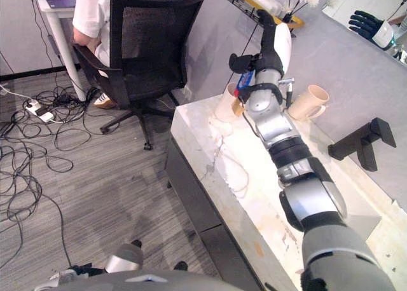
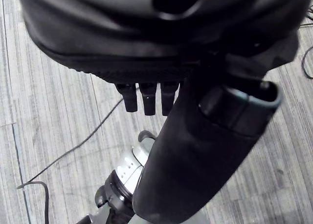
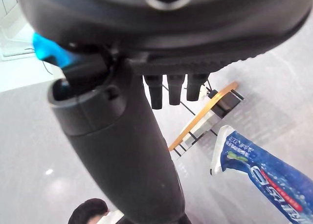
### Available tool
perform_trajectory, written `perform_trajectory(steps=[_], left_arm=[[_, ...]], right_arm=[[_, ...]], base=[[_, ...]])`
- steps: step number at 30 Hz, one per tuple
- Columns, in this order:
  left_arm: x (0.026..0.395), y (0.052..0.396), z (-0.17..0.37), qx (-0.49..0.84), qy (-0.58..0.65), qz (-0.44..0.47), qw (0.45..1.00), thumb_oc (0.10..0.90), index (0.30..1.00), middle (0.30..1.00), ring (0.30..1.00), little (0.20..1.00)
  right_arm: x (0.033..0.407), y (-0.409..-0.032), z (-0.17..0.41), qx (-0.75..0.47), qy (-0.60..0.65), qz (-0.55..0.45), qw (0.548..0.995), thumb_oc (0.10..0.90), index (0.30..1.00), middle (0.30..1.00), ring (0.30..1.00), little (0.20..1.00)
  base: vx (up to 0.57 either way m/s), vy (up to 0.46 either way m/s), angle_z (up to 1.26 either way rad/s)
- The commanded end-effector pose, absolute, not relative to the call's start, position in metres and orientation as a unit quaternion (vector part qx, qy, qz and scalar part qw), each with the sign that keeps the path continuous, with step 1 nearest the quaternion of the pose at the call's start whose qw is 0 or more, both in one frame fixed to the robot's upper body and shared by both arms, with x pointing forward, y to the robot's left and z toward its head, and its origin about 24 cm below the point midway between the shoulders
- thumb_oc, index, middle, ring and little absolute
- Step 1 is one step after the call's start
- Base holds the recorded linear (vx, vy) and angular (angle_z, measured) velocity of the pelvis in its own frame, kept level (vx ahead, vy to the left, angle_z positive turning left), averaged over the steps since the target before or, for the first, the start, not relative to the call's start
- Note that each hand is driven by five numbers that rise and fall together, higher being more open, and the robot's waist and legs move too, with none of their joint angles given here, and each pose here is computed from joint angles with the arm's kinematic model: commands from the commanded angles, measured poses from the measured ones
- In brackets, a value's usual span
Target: Organize the bathroom.
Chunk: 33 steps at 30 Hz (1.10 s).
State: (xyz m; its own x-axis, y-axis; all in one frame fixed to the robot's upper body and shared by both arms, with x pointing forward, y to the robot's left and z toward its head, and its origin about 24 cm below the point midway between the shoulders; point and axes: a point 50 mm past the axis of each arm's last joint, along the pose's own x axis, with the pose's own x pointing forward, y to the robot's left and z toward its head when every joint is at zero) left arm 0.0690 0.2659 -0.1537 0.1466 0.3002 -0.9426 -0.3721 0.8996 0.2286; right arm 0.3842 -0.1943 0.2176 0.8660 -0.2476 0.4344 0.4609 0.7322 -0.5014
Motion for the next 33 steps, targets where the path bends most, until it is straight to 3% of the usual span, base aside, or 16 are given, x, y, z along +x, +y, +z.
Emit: perform_trajectory(steps=[1, 19, 25, 33], left_arm=[[0.056, 0.273, -0.155, -0.001, 0.641, 0.216, 0.736, 0.8, 0.9, 0.9, 0.9, 0.9], [0.039, 0.263, -0.16, -0.031, 0.65, 0.209, 0.73, 0.8, 0.9, 0.9, 0.9, 0.9], [0.033, 0.264, -0.16, -0.05, 0.645, 0.217, 0.731, 0.8, 0.9, 0.9, 0.9, 0.9], [0.034, 0.261, -0.16, -0.083, 0.631, 0.225, 0.737, 0.8, 0.9, 0.9, 0.9, 0.9]], right_arm=[[0.373, -0.188, 0.275, -0.266, -0.298, -0.214, 0.891, 0.8, 0.9, 0.9, 0.9, 0.9], [0.346, -0.222, 0.32, -0.277, -0.365, -0.257, 0.851, 0.8, 0.9, 0.9, 0.9, 0.9], [0.316, -0.256, 0.348, -0.312, -0.4, -0.307, 0.805, 0.8, 0.9, 0.9, 0.9, 0.9], [0.264, -0.311, 0.368, -0.264, -0.434, -0.411, 0.757, 0.8, 0.9, 0.9, 0.9, 0.9]], base=[[0.0, 0.0, 0.0], [0.0, 0.034, -0.07], [-0.04, 0.037, -0.11], [-0.06, 0.029, -0.18]])
